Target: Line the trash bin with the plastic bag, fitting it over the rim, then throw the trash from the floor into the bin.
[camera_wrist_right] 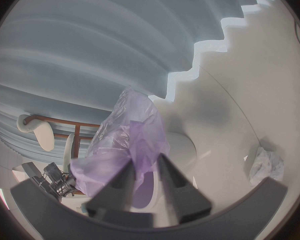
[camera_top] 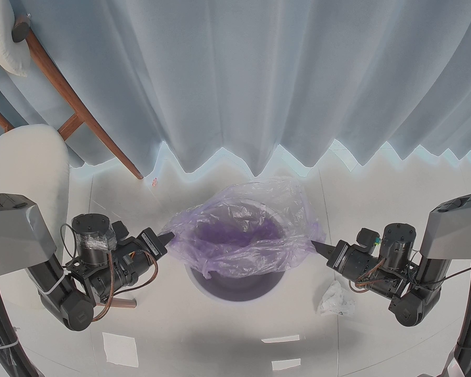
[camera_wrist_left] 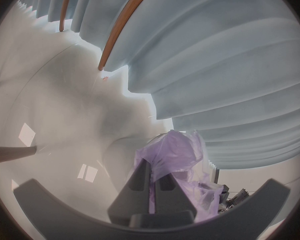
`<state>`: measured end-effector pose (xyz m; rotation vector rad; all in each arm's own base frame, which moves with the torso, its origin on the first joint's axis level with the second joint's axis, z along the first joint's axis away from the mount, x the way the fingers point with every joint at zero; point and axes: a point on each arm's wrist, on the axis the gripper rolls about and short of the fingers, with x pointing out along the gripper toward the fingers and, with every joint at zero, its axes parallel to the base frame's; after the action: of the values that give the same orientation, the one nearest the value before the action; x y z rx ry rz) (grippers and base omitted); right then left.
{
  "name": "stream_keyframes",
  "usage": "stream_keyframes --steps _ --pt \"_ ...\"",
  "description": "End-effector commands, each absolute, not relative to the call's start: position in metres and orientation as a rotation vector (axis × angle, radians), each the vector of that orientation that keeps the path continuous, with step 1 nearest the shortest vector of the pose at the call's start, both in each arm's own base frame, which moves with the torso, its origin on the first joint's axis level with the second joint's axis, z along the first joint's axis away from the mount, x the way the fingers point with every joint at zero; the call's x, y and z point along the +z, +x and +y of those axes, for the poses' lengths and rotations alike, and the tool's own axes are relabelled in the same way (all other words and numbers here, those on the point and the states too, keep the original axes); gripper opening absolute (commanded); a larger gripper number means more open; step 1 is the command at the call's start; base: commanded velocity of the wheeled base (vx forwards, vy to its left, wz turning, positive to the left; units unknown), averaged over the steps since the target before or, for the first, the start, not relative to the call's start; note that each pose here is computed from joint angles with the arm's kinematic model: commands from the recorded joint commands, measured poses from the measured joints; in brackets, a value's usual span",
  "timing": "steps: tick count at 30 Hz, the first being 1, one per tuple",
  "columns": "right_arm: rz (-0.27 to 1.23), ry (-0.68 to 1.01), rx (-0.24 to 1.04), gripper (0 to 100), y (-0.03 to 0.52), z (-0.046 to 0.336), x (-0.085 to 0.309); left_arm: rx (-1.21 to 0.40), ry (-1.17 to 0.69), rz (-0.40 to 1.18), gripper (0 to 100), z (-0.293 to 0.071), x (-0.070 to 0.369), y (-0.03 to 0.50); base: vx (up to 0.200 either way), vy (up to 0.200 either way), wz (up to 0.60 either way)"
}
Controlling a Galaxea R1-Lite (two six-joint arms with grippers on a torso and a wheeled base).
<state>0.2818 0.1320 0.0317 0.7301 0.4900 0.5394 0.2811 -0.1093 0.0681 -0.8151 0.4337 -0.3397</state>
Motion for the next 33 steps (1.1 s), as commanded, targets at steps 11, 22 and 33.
stream_keyframes --steps 11,22,33 --pt "0.380 0.877 0.614 100 0.268 0.132 0.085 -0.313 -0.803 0.437 100 -0.103 0.069 0.281 0.000 0.000 0.00" --pt "0.452 0.892 0.635 100 0.237 0.132 0.136 -0.460 -0.819 0.327 100 -0.096 0.130 0.241 0.000 0.000 0.00" --pt "0.753 0.872 0.627 100 0.204 0.159 0.151 -0.683 -0.644 0.404 100 -0.108 0.174 0.167 0.000 0.000 0.00"
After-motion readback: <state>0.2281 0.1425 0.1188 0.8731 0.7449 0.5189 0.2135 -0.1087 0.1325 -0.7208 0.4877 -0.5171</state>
